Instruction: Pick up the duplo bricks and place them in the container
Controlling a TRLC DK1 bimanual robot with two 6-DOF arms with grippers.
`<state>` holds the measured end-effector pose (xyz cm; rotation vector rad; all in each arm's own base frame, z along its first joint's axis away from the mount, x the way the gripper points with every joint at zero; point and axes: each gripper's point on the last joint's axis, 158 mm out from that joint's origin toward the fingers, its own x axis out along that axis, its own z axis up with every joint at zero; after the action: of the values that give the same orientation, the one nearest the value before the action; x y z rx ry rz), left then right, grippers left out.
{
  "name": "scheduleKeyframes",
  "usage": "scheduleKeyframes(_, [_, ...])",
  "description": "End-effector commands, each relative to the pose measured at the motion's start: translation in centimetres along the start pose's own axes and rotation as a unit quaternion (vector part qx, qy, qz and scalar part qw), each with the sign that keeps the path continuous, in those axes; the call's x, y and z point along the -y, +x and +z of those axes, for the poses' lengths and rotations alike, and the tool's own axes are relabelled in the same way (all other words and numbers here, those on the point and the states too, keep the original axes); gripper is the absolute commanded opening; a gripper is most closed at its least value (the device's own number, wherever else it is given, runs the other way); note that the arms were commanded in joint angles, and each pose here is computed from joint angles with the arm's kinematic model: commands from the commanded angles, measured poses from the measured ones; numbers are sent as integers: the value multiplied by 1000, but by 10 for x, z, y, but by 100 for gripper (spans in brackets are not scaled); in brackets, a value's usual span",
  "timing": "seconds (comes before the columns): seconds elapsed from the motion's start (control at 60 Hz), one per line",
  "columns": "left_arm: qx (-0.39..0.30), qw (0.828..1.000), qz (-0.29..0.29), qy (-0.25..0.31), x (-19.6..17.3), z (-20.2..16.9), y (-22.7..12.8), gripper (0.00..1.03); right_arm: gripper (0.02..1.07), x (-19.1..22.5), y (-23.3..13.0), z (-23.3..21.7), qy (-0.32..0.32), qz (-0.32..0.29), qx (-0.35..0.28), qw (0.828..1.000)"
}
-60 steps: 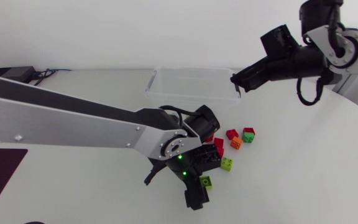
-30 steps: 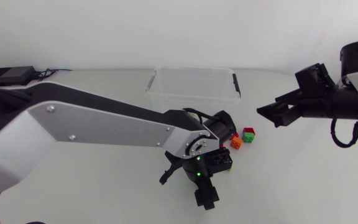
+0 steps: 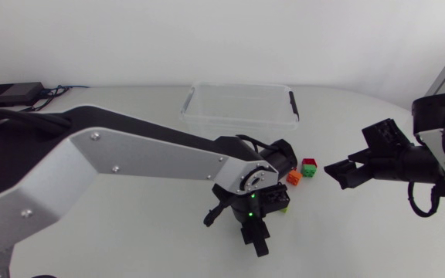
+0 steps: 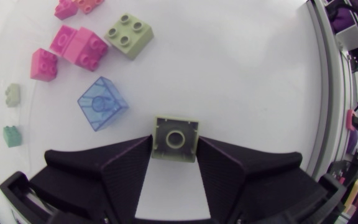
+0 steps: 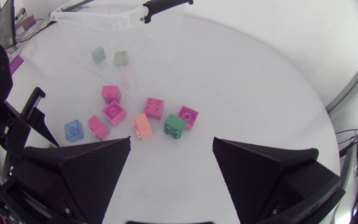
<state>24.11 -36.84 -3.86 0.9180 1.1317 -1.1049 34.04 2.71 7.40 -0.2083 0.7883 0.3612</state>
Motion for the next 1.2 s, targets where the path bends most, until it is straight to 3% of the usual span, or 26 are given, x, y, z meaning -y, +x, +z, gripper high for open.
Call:
scheduleKeyframes(0.0, [-9, 1000, 0, -9, 1, -6, 1, 43, 97, -7, 13, -9, 29, 3, -22, 999])
scheduleKeyframes(0.217, [12, 1000, 8, -6, 5, -12, -19, 42, 97, -9, 33, -12, 42, -58, -67, 995])
scheduleKeyframes(0.55, [69, 997, 31, -10, -2, -1, -64, 42, 93, -6, 59, -14, 86, -85, -99, 988])
scheduleKeyframes(0.65, [111, 992, 53, -21, -19, 11, -97, 42, 93, -5, 73, -19, 96, -83, -117, 985])
scheduleKeyframes(0.917, [214, 965, 137, -65, -77, 29, -177, 43, 87, 1, 91, -12, 135, -95, -122, 979])
scheduleKeyframes(1.0, [265, 944, 172, -89, -106, 36, -207, 43, 86, 7, 97, -11, 138, -108, -128, 976])
scheduleKeyframes(1.05, [282, 935, 188, -101, -122, 35, -215, 43, 81, 7, 103, -14, 140, -108, -136, 975])
scheduleKeyframes(1.183, [331, 906, 226, -135, -162, 37, -237, 43, 81, 9, 114, -18, 150, -108, -153, 971])
